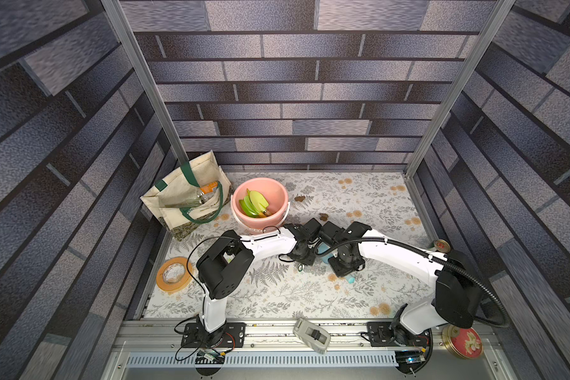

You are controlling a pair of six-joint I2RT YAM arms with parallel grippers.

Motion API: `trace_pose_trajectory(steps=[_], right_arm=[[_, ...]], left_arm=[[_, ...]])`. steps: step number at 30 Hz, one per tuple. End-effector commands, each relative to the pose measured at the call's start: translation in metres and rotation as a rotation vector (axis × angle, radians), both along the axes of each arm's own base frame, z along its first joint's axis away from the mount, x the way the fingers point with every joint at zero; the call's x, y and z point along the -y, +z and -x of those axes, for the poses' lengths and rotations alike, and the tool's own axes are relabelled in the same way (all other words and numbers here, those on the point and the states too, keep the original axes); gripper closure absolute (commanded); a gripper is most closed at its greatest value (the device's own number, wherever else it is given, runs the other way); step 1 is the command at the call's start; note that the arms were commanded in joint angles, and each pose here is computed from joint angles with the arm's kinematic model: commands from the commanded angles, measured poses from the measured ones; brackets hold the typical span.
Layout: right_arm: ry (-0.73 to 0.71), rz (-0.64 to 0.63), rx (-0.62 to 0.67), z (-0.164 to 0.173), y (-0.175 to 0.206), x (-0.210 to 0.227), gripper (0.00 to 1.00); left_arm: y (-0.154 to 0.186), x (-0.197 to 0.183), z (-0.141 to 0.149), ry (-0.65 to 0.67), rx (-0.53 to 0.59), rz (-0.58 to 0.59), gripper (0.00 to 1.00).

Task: Brush the soil off the hand trowel and place it into the bucket
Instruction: Brush off the soil from the hand trowel.

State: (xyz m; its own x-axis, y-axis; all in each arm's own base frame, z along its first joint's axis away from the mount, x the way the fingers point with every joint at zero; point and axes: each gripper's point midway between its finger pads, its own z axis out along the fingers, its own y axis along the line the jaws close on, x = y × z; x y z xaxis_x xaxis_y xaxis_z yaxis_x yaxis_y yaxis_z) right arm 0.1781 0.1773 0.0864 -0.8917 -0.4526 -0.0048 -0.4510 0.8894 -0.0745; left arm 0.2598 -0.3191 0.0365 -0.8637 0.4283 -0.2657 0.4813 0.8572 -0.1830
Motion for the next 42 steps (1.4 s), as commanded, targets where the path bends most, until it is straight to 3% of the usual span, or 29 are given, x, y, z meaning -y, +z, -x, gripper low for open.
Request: trace_pose_trajectory(steps=[1,7,15,28,42], right_arm=[[-0.019,-0.012,0.024,0.000,0.004,0.001,0.91],[-0.007,-0.017,0.045,-0.006,0.005,-0.003,0.91],[0.022,-0.011,0.067,-0.011,0.013,-0.003,0.91],[0.008,-0.074,0.119,-0.012,0.024,-0.005,0.92],[0.029,-0.096,0.116,-0.014,0.019,-0.012,0.92]], left_arm=[[0.031,-0.008,-0.011,0.032,0.090,0.036,1.00],[0.053,-0.004,0.020,-0.049,0.057,0.133,1.00],[0.037,0.017,0.074,-0.161,-0.091,0.136,1.00],[0.026,0.034,0.081,-0.207,-0.175,0.165,1.00],[0.038,0.054,0.092,-0.307,-0.186,0.176,1.00]])
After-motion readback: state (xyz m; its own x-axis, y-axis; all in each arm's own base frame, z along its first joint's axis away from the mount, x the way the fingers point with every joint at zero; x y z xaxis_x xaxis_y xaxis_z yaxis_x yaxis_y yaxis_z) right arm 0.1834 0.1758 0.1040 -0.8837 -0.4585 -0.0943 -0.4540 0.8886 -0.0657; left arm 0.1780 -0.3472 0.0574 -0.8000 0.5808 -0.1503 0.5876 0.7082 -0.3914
